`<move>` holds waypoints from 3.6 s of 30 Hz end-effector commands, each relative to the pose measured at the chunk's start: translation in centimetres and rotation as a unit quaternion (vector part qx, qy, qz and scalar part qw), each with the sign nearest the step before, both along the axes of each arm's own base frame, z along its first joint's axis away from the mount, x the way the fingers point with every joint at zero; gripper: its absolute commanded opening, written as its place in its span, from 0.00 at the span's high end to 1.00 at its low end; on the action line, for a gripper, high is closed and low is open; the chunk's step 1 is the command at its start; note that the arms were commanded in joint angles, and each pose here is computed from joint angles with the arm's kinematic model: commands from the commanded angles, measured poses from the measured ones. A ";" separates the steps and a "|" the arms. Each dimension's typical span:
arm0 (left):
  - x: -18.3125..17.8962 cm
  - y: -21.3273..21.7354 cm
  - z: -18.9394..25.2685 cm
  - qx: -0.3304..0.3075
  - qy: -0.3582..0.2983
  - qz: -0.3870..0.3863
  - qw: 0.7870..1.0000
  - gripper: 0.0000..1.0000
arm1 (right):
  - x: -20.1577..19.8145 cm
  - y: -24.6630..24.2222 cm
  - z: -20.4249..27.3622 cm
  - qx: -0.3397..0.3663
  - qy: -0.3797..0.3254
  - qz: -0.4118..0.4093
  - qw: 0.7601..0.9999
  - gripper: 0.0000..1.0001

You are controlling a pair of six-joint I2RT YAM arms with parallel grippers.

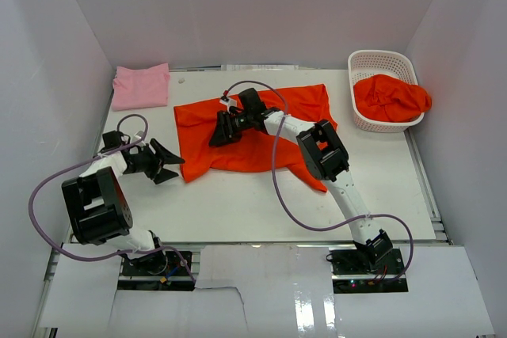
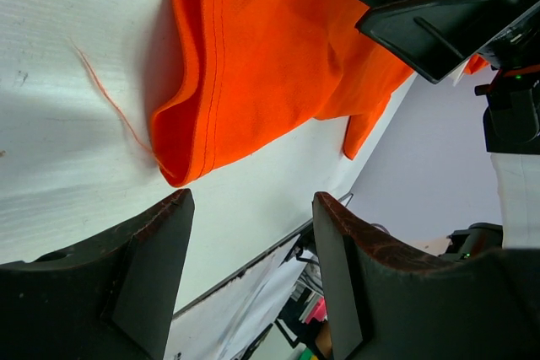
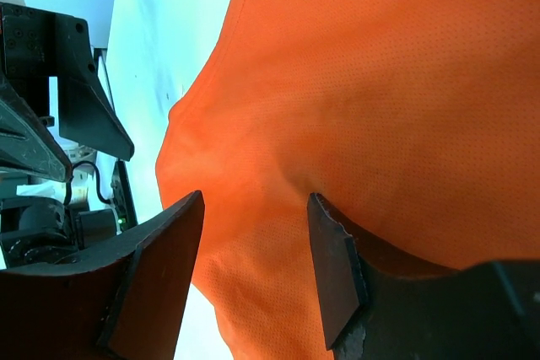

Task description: Fold and stack the t-shirts

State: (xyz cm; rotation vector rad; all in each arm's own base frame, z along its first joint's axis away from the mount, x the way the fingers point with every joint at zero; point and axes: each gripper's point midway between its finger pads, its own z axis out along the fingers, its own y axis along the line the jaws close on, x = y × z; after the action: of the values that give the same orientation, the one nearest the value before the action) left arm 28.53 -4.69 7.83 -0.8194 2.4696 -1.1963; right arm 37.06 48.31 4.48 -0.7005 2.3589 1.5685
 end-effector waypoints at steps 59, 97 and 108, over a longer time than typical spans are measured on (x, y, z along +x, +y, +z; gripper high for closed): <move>-1.8 -1.6 -7.5 0.182 0.102 0.167 0.964 0.51 | 1.0 -3.9 -3.3 -0.075 0.016 -0.038 0.996 0.38; -3.7 -7.0 -4.5 0.052 0.153 0.021 0.987 1.00 | 4.7 -15.3 8.8 -0.188 -0.240 -0.149 0.941 0.29; -0.7 -5.7 -3.8 -0.018 0.140 0.024 0.990 1.00 | -5.3 -28.8 7.2 -0.346 -0.175 -0.236 0.891 0.11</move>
State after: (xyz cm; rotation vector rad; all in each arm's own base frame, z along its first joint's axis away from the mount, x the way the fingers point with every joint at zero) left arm 25.67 -10.77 2.30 -1.1818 2.7069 -1.0566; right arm 35.92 25.23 16.40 -0.5294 2.3082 0.4981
